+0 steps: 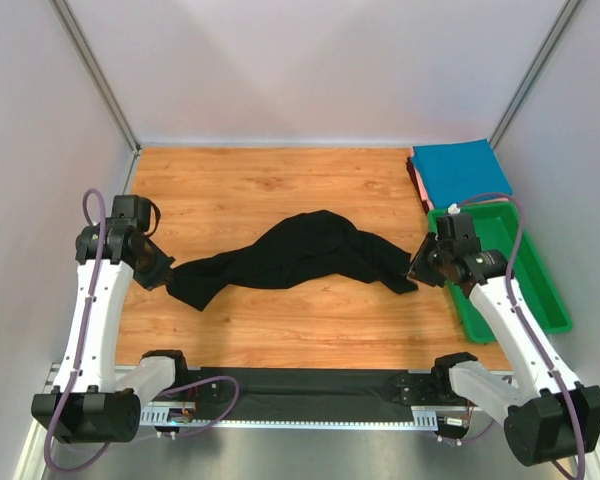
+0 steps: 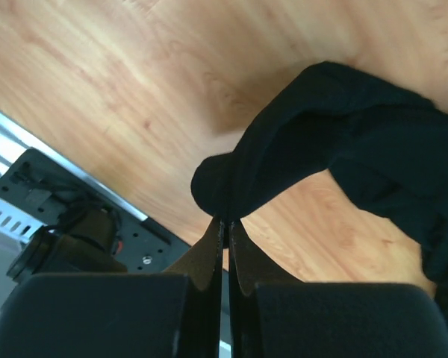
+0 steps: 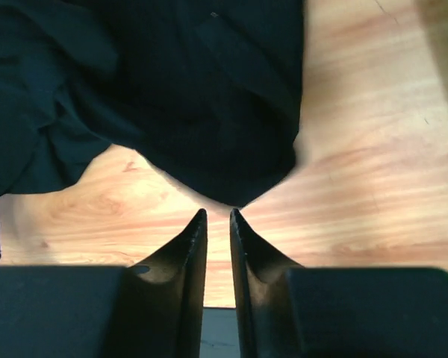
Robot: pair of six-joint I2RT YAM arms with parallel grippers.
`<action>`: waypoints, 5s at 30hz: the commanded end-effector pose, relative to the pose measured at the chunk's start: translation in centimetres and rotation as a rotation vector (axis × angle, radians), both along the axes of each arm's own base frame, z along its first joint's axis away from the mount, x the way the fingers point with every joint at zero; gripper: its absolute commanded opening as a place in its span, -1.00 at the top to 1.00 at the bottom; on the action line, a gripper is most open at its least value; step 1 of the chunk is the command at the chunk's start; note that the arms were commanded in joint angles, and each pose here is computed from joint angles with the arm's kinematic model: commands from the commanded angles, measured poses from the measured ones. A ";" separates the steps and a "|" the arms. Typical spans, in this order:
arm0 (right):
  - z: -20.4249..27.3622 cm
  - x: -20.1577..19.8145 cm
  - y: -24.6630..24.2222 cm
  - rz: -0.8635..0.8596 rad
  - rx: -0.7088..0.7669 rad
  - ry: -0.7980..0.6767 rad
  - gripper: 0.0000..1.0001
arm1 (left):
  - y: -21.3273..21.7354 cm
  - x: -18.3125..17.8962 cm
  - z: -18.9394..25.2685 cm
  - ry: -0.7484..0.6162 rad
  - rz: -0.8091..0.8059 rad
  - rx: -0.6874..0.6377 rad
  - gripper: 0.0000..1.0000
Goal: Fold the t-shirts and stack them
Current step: Flatten the tshirt out
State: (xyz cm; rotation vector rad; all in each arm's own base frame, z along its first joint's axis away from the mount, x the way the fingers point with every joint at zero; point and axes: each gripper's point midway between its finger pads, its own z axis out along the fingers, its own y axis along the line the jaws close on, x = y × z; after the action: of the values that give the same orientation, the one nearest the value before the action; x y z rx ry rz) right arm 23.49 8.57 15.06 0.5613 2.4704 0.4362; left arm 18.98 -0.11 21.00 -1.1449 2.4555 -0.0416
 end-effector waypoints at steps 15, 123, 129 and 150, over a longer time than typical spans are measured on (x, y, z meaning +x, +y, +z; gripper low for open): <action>-1.4 10.9 7.2 0.153 0.069 0.084 0.19 | 2.7 0.1 -0.7 0.045 0.037 0.139 1.00; -8.8 18.3 1.5 0.372 -0.267 0.082 0.56 | 3.6 6.9 -6.1 0.176 -0.085 0.207 1.00; -3.6 19.2 -0.1 0.251 -0.329 -0.028 0.99 | 2.6 8.0 -5.3 0.128 -0.032 0.145 1.00; 26.9 4.4 -1.4 -0.106 0.082 -0.275 0.99 | -3.0 1.6 19.8 -0.518 0.042 -0.202 1.00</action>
State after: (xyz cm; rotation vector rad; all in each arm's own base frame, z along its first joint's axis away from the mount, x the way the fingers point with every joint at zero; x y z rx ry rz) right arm 34.18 5.53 44.82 0.5297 1.9868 0.4181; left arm 26.78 -2.11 38.92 -1.0676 1.9936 -0.4499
